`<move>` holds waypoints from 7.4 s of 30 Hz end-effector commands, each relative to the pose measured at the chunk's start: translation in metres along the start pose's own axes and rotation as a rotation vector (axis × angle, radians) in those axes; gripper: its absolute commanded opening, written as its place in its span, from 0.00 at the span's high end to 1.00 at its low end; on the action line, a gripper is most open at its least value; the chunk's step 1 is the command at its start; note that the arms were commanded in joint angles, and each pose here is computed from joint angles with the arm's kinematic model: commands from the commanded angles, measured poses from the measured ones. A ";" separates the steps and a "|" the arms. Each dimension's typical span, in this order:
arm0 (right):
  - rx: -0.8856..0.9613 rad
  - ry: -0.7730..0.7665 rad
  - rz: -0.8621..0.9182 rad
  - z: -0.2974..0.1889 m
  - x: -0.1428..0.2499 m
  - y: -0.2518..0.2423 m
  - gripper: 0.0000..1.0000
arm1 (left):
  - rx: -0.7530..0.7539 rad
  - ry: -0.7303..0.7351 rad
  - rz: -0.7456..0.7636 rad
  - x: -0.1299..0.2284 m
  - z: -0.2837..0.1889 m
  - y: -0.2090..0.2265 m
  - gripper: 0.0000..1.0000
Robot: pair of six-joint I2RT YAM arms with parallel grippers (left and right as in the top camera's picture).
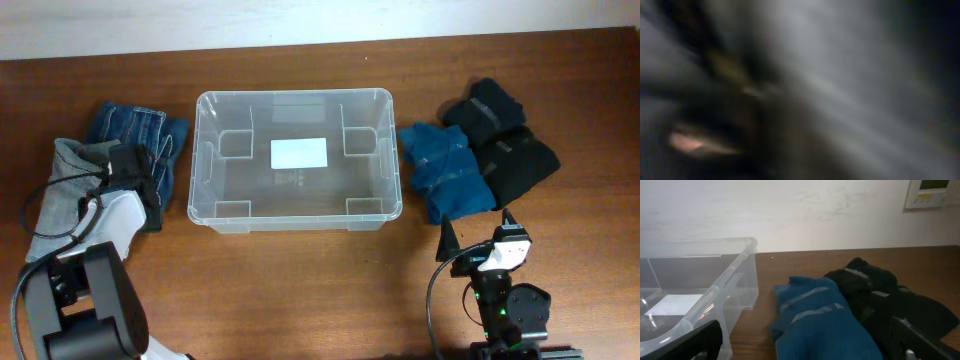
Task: Pack container
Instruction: 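Move the left gripper to the light-wash jeans and grasp them, then lift the light-wash jeans with the left gripper and lower into the bin, then release the jeans, move the left gripper to the dark jeans and grasp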
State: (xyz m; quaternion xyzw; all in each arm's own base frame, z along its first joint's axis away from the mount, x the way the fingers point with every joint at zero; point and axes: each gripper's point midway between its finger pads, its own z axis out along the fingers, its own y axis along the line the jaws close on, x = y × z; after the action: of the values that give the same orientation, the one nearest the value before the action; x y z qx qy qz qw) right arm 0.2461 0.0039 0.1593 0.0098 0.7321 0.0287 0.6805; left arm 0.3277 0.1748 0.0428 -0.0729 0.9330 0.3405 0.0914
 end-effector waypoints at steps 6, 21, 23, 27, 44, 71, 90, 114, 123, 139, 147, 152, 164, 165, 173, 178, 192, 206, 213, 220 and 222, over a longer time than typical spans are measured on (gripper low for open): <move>0.021 0.002 0.005 0.000 0.003 -0.004 0.02 | -0.090 0.047 -0.020 0.003 0.023 0.013 0.03; 0.021 0.002 0.005 0.000 0.003 -0.004 0.02 | 0.030 -0.006 -0.025 -0.015 0.017 -0.013 0.99; 0.021 0.002 0.005 0.000 0.003 -0.004 0.02 | 0.048 -0.030 0.006 -0.034 -0.010 -0.009 0.99; 0.021 0.002 0.005 0.000 0.003 -0.004 0.02 | 0.066 -0.087 -0.052 -0.071 -0.065 0.014 0.99; 0.021 0.002 0.005 0.000 0.003 -0.004 0.02 | 0.717 -0.378 -0.055 -0.112 -0.322 0.034 0.99; 0.021 0.002 0.005 0.000 0.003 -0.004 0.02 | 0.733 -0.107 0.075 -0.048 -0.343 -0.089 0.99; 0.021 0.002 0.005 0.000 0.003 -0.004 0.02 | 0.630 0.002 0.126 -0.057 -0.279 -0.145 0.99; 0.021 0.002 0.005 0.000 0.003 -0.004 0.02 | 0.584 0.152 -0.003 -0.032 -0.282 -0.124 0.99; 0.021 0.002 0.005 0.000 0.003 -0.004 0.02 | 0.600 0.108 -0.024 -0.044 -0.283 -0.128 0.25; 0.021 0.002 0.005 0.000 0.003 -0.004 0.02 | 0.732 -0.017 -0.089 -0.081 -0.299 -0.150 0.01; 0.021 0.002 0.005 0.000 0.003 -0.004 0.02 | 0.687 -0.068 -0.047 -0.094 -0.282 -0.129 0.01; 0.021 0.002 0.005 0.000 0.003 -0.004 0.02 | 0.631 -0.033 -0.119 -0.101 -0.248 -0.081 0.01; 0.021 0.002 0.005 0.000 0.003 -0.004 0.02 | 0.505 -0.045 -0.248 -0.119 -0.160 0.029 0.01; 0.021 0.002 0.005 0.000 0.003 -0.004 0.02 | 0.497 -0.059 -0.277 -0.124 -0.154 0.038 0.01; 0.021 0.002 0.005 0.000 0.003 -0.004 0.02 | 0.580 -0.140 -0.224 -0.149 -0.116 0.044 0.01; 0.021 0.002 0.005 0.000 0.003 -0.004 0.02 | 0.716 -0.189 -0.124 -0.165 -0.085 0.019 0.01; 0.021 0.002 0.005 0.000 0.003 -0.004 0.02 | 0.826 -0.262 -0.137 -0.163 0.005 0.044 0.01; 0.021 0.002 0.005 0.000 0.003 -0.004 0.02 | 0.842 -0.212 -0.131 -0.157 0.076 0.007 0.01; 0.021 0.002 0.005 0.000 0.003 -0.004 0.02 | 0.853 -0.190 -0.138 -0.154 0.088 -0.004 0.20; 0.021 0.002 0.005 0.000 0.003 -0.004 0.02 | 0.902 -0.007 -0.332 -0.135 0.083 -0.012 0.90; 0.021 0.002 0.005 0.000 0.003 -0.004 0.02 | 0.910 0.035 -0.372 -0.130 0.082 -0.014 0.97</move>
State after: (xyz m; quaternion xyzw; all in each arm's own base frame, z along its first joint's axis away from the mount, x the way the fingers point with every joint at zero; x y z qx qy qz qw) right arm 0.2461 0.0038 0.1592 0.0101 0.7321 0.0287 0.6805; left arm 0.4894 0.2288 0.0343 -0.1111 0.9621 -0.1093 0.2239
